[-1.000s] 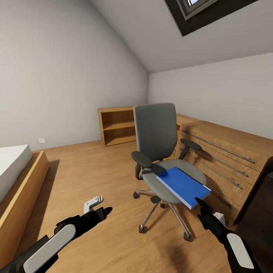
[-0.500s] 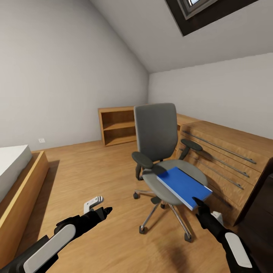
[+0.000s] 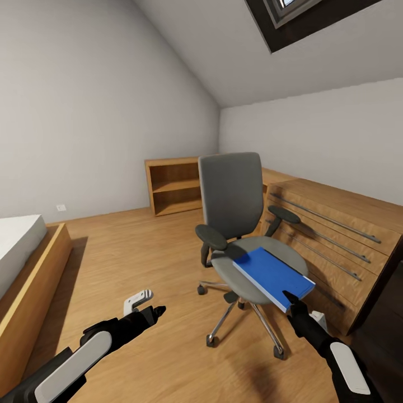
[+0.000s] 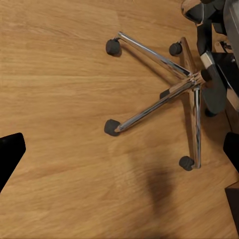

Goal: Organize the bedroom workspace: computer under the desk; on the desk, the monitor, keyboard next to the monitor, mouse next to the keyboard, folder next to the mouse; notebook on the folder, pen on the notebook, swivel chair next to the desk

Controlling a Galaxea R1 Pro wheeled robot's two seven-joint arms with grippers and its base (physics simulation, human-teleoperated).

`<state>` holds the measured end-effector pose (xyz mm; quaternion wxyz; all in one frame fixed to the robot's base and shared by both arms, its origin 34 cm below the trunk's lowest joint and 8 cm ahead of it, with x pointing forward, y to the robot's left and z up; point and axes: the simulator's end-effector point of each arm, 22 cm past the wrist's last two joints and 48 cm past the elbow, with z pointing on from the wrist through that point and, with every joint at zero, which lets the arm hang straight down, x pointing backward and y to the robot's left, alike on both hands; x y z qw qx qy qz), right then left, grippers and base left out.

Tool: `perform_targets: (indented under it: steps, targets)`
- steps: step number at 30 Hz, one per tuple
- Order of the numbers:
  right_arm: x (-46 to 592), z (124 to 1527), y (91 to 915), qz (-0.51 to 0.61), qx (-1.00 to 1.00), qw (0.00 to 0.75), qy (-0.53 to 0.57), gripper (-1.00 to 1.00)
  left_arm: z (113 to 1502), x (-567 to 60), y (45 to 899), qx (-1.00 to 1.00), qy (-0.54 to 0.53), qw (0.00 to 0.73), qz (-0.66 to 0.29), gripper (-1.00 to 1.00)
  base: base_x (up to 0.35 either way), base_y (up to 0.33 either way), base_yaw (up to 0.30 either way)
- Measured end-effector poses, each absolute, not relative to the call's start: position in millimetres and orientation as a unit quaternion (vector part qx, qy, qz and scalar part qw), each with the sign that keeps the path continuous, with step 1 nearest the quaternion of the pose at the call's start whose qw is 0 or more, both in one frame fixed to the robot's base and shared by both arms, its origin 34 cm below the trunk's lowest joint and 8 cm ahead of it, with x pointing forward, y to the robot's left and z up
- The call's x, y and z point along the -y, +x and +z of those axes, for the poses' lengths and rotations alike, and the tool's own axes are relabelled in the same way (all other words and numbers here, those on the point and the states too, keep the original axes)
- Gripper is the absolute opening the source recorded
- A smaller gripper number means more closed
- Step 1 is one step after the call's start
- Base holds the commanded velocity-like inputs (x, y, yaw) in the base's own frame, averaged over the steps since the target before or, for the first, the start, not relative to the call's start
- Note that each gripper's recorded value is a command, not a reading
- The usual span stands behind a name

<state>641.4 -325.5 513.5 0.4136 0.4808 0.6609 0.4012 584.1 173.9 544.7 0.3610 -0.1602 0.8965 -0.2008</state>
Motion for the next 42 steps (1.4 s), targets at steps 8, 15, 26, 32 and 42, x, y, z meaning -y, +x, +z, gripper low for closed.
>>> perform_targets:
  steps: [8,15,26,32,42]
  targets:
    - [325,514,641,0.401,-0.661,0.414,0.481,-1.00,545,-174,584,-0.896,-0.160,0.361,-0.201,1.00,0.000,0.000,0.000]
    - [326,514,641,0.401,-0.661,0.414,0.481,-1.00,545,-174,584,-0.897,-0.160,0.361,-0.201,1.00,0.000,0.000,0.000]
    - [326,523,644,0.402,-0.661,0.414,0.480,-1.00,553,-174,586,-0.897,-0.160,0.360,-0.200,1.00,0.000,0.000,0.000]
    - [326,541,649,0.406,-0.658,0.419,0.476,-1.00,566,-174,589,-0.897,-0.159,0.361,-0.199,1.00,0.000,0.000,0.000]
    - [333,606,665,0.417,-0.642,0.460,0.450,-1.00,587,-174,594,-0.897,-0.160,0.360,-0.198,1.00,-0.079,0.000,0.000]
